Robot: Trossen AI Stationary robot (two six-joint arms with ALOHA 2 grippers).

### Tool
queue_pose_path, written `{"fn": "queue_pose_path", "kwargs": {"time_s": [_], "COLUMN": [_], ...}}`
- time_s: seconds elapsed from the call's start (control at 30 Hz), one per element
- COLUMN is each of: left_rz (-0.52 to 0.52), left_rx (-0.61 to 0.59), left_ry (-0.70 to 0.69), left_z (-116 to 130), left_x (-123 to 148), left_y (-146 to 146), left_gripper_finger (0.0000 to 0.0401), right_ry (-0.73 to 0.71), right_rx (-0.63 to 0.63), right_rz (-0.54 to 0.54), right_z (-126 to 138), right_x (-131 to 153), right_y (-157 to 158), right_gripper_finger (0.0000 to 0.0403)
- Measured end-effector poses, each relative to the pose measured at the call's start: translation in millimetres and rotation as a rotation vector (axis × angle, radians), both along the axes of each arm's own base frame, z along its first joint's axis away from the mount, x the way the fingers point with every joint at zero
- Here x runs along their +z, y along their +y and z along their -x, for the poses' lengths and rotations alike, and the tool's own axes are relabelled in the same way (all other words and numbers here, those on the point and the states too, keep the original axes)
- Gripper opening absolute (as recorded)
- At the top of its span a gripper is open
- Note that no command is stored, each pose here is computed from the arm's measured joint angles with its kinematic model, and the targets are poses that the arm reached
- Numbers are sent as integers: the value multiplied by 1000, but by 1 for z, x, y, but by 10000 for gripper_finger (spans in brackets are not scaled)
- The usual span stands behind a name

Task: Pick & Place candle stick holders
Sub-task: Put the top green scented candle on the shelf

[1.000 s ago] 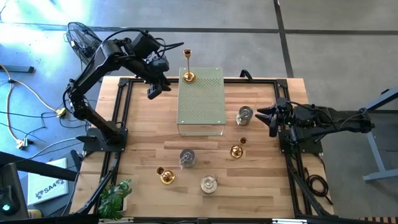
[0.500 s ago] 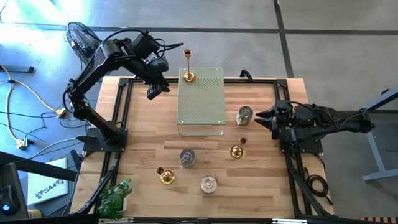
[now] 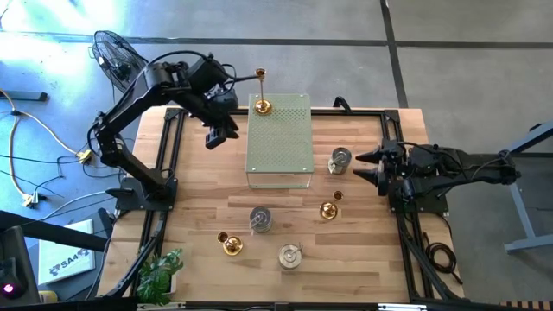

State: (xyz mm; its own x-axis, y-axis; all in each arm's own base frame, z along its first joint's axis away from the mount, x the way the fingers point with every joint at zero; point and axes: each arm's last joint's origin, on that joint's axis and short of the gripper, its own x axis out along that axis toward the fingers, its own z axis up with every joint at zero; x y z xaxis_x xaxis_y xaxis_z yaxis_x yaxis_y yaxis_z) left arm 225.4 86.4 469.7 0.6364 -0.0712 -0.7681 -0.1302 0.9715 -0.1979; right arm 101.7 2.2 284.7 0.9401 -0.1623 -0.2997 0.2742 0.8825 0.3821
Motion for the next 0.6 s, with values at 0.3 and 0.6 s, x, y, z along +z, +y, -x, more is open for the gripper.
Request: {"fn": "queue_pose_path", "kwargs": {"time_s": [0.3,0.6], "left_rz": [9,-22], "left_rx": [-93,-77], "left_ry": [-13,-56], "left_z": [-5,16], "left_x": [3,18], "left_y": [-27,-62], "left_gripper_finger": [131,131], "right_ry": [5,26], "right_rx": [19,-20], "right_rz": [26,145], "right_z": [0,0], "right_x": [0,0], "right_y": [0,-2], "right_gripper_finger": [388,398]}}
